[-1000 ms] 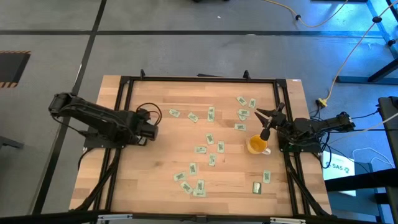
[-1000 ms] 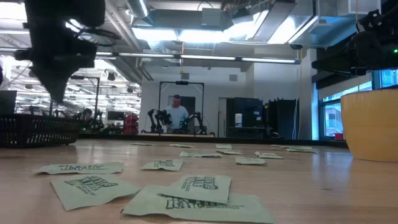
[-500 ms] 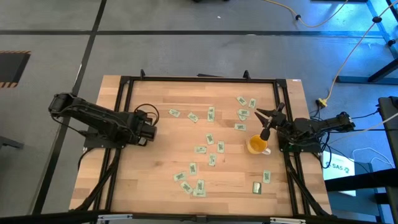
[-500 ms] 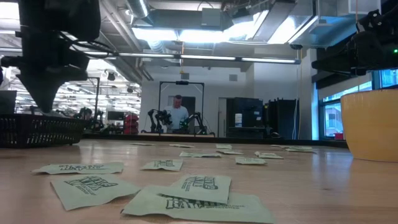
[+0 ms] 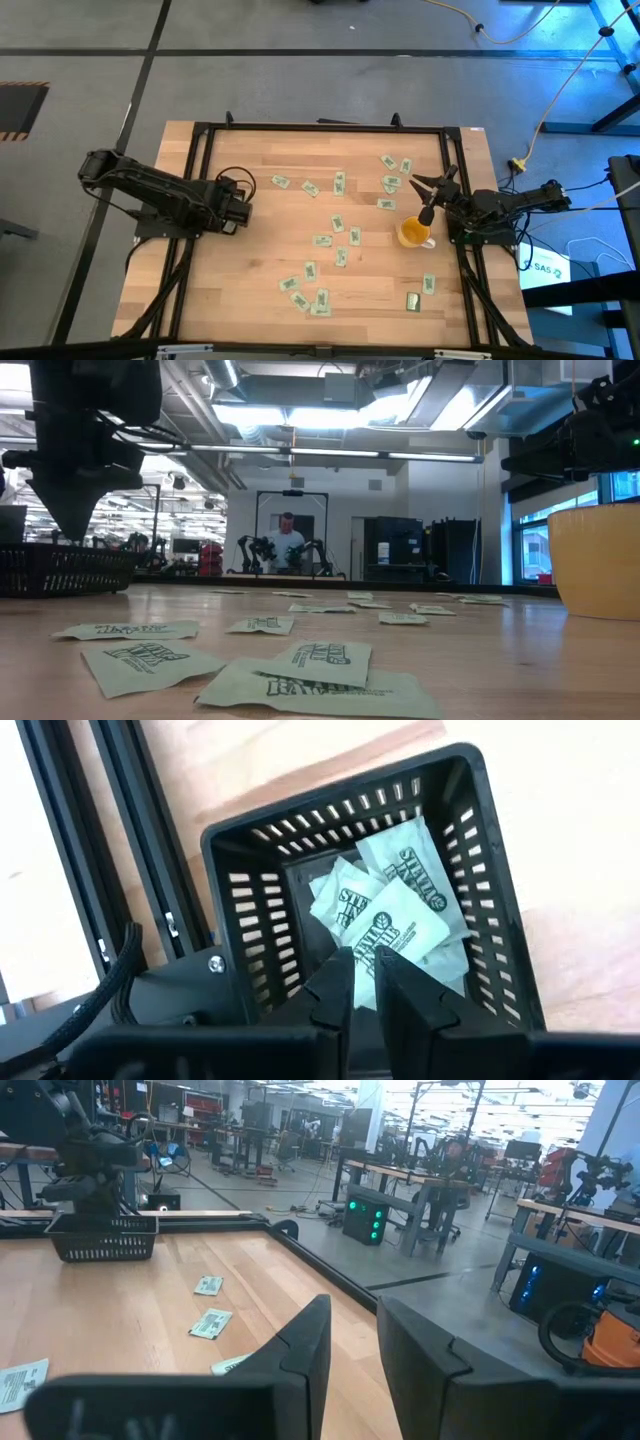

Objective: Pick and place Stevia / Truvia into bins
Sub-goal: Put the stevia packet into the black bin

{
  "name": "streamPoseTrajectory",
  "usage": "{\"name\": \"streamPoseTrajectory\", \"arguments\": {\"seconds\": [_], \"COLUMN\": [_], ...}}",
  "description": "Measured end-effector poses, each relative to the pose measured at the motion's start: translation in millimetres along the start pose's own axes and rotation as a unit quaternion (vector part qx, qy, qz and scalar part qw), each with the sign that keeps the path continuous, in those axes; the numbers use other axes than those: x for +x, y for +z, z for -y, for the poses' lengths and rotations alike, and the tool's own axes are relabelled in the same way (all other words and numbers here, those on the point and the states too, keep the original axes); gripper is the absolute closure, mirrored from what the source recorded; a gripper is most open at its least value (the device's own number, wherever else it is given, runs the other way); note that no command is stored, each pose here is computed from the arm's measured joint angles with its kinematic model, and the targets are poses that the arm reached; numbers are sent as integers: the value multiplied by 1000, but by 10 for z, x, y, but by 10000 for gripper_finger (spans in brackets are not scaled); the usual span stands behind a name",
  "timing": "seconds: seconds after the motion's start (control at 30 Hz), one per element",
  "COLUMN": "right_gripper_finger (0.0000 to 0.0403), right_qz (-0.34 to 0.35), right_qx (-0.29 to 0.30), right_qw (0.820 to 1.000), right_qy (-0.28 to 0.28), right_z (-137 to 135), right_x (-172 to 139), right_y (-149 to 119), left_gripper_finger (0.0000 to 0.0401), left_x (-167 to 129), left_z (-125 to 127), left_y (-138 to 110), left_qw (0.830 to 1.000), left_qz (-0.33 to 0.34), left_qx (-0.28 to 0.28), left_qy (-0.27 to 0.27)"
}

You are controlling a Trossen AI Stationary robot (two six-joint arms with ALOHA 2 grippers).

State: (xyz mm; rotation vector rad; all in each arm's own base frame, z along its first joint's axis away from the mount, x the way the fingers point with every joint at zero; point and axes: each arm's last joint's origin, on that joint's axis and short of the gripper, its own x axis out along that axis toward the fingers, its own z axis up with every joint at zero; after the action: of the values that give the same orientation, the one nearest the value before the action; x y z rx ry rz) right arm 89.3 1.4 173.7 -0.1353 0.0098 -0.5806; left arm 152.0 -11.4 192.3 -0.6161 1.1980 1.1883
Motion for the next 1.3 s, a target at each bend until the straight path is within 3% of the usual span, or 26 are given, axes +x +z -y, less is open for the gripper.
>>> {"name": "streamPoseTrajectory", "arguments": {"seconds": [0.2,0.3,0.43,0.53,0.63,0.73,0.83,0.93,1.07,1.3], "right_gripper_finger": [313,313,313,313,313,313,313,313,313,313], "right_qz": [0,0,0,0,0,0,0,0,0,0], "right_qx": [3,13,24,39,41,48,61,68,70,93], "right_qw": [1000,1000,1000,999,999,999,998,998,998,996], "right_qy": [0,0,0,0,0,0,0,0,0,0], "right_z": [0,0,0,0,0,0,0,0,0,0], "right_x": [0,0,0,0,0,0,0,0,0,0], "right_y": [0,0,0,0,0,1,0,1,0,1], "left_gripper_finger": [359,362,367,367,363,356,346,334,323,326], "left_x": [-1,-10,-63,-138,-273,-434,-532,-508,-340,-36], "left_z": [9,83,249,415,614,805,970,1113,1272,1443], "left_y": [29,65,122,158,173,155,79,-35,-196,-347], "left_qw": [999,995,977,953,907,834,762,730,731,769], "left_qz": [46,94,187,231,258,295,323,328,304,257], "left_qx": [-4,11,74,145,238,320,382,420,454,451], "left_qy": [2,-25,-76,-133,-235,-340,-411,-428,-410,-372]}}
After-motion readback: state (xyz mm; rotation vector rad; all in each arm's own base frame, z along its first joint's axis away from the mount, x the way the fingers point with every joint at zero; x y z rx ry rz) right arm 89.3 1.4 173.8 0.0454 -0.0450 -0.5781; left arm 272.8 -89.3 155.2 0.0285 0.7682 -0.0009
